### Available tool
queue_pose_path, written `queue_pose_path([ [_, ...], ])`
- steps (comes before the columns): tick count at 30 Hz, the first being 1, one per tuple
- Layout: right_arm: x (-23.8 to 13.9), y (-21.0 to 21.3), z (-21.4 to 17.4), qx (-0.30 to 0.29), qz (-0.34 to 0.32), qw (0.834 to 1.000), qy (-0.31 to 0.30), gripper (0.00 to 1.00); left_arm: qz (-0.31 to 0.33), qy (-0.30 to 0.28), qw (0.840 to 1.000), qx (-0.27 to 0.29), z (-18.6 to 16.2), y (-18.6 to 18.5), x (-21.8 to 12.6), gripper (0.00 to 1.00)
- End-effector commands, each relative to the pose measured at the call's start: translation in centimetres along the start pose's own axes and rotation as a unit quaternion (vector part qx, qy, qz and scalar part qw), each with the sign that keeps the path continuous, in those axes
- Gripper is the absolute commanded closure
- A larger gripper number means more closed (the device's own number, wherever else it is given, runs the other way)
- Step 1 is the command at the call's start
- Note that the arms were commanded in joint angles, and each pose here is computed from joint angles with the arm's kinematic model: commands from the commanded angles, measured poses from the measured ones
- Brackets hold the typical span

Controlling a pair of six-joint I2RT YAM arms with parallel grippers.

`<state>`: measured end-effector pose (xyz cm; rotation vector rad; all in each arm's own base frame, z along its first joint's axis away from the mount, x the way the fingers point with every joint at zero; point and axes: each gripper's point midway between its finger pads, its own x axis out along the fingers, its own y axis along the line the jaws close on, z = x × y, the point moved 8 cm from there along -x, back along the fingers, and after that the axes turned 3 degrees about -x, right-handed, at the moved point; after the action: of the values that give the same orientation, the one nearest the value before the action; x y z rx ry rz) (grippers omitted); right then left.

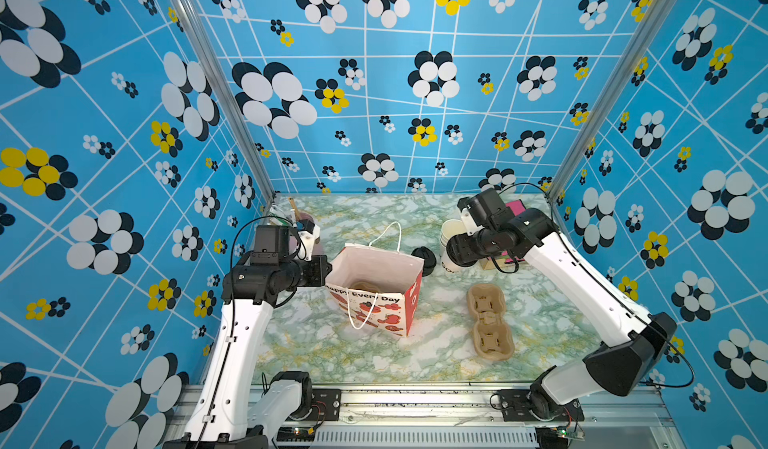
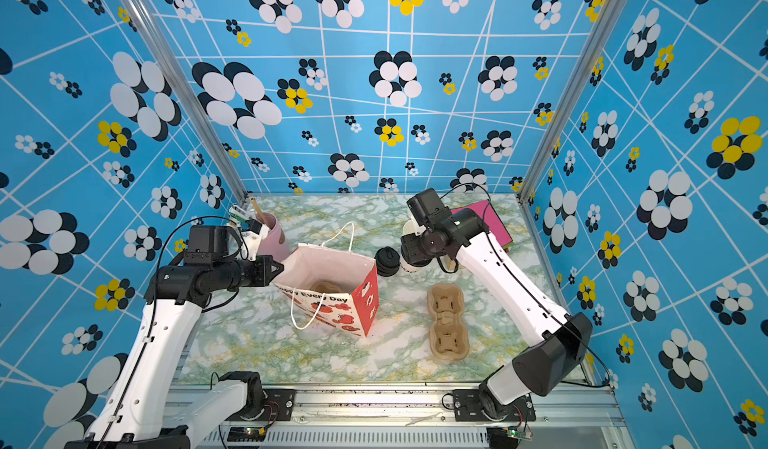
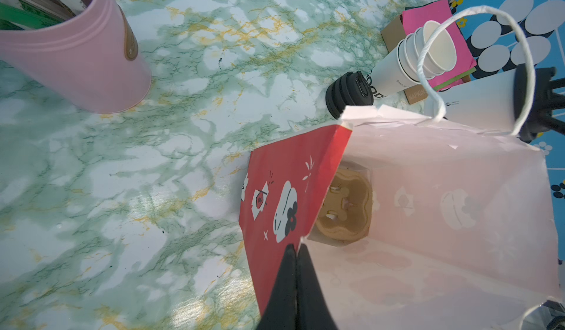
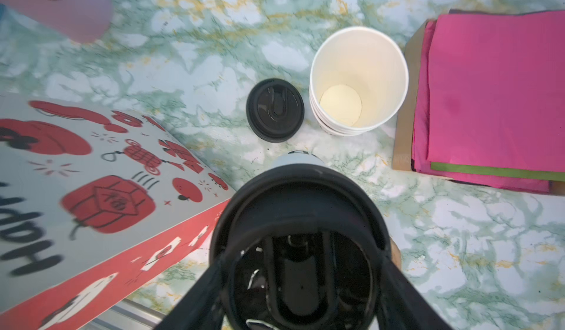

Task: Pack the takeout coffee
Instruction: 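Lift the lidded cup with the right gripper and carry it over the bag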

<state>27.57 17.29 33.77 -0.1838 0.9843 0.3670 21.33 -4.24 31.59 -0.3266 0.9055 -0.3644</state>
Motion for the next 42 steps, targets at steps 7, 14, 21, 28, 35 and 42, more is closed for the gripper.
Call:
queue_pose_path([
  [7,-8.0,1.5,1.7,0.000,0.078,0.993,-0.084,0.41,-0.002,0.011,1.000,-0.014,-0.7,0.3,0.2,0.95],
  [14,-11.7,4.5,3.0,-0.042,0.121,0.984,-0.121,0.42,-0.004,0.012,1.000,-0.016,-0.8,0.2,0.2,0.95],
  [21,-13.6,7.8,3.7,-0.084,0.167,0.973,-0.137,0.43,-0.005,0.012,1.000,-0.017,-0.7,0.2,0.1,0.95],
  [28,-12.4,12.0,3.7,-0.141,0.197,0.964,-0.113,0.44,-0.006,0.013,1.000,-0.018,-0.7,0.1,0.2,0.95],
  [35,-9.7,15.0,3.5,-0.191,0.189,0.961,-0.074,0.44,-0.004,0.013,1.000,-0.018,-0.8,0.2,0.1,0.95],
  [42,-6.1,16.6,3.1,-0.225,0.167,0.960,-0.023,0.44,-0.003,0.015,1.000,-0.018,-0.8,0.3,0.2,0.95],
])
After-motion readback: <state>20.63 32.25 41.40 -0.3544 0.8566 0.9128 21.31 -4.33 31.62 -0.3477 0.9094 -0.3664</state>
